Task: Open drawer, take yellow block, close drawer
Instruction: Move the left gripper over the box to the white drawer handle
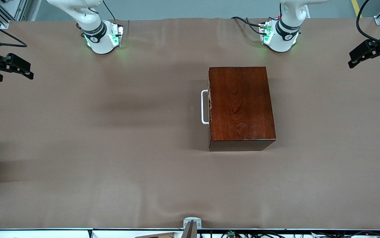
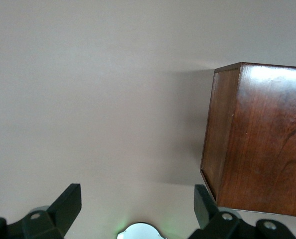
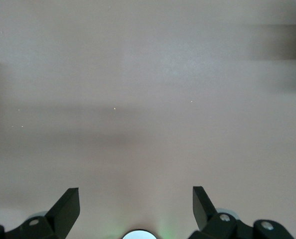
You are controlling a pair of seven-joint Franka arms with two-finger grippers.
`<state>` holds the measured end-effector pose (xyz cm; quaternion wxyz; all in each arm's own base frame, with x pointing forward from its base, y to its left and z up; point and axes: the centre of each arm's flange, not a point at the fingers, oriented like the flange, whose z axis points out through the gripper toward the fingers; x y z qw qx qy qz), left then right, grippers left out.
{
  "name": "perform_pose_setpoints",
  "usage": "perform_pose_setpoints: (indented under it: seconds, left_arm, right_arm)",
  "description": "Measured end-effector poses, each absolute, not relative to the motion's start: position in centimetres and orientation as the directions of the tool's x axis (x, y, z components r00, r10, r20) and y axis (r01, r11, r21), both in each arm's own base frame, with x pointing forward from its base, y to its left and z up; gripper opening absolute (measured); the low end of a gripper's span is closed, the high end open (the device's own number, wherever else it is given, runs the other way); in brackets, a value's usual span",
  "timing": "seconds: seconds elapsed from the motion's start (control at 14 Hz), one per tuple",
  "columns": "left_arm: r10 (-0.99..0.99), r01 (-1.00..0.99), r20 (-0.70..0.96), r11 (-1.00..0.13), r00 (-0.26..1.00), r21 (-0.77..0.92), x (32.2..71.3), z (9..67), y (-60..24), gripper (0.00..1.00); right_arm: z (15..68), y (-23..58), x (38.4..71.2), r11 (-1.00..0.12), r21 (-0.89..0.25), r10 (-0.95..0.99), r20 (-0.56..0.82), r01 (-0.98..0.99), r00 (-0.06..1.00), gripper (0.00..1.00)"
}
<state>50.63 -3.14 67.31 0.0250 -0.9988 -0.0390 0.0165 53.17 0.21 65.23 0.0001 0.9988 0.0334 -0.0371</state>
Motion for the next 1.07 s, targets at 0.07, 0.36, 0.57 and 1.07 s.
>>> perform_pose_setpoints:
  seconds: [0.07, 0.36, 0.57, 1.07]
  left_arm:
    - [0.059, 0.057, -0.039, -0.997, 0.997, -0.051, 50.9, 66.9, -4.1, 1.0]
    - [-0.041, -0.044, -0.071, -0.998, 0.997, -0.045, 53.0, 64.7, -9.5, 1.0]
    - [-0.056, -0.059, -0.085, -0.998, 0.995, -0.036, 54.3, 62.7, -16.3, 1.0]
    - [-0.003, -0.007, -0.081, -0.999, 0.997, -0.047, 52.9, 52.2, -39.5, 1.0]
  right_arm:
    - [65.2, 0.2, 53.2, -0.998, -0.002, 0.066, -0.074, 0.066, 0.995, 1.0]
    - [65.2, 0.1, 53.2, -0.998, -0.002, 0.065, -0.075, 0.065, 0.995, 1.0]
    - [65.2, 0.1, 53.2, -0.998, -0.002, 0.064, -0.075, 0.064, 0.995, 1.0]
    - [65.1, 0.0, 53.2, -0.998, -0.003, 0.063, -0.076, 0.063, 0.995, 1.0]
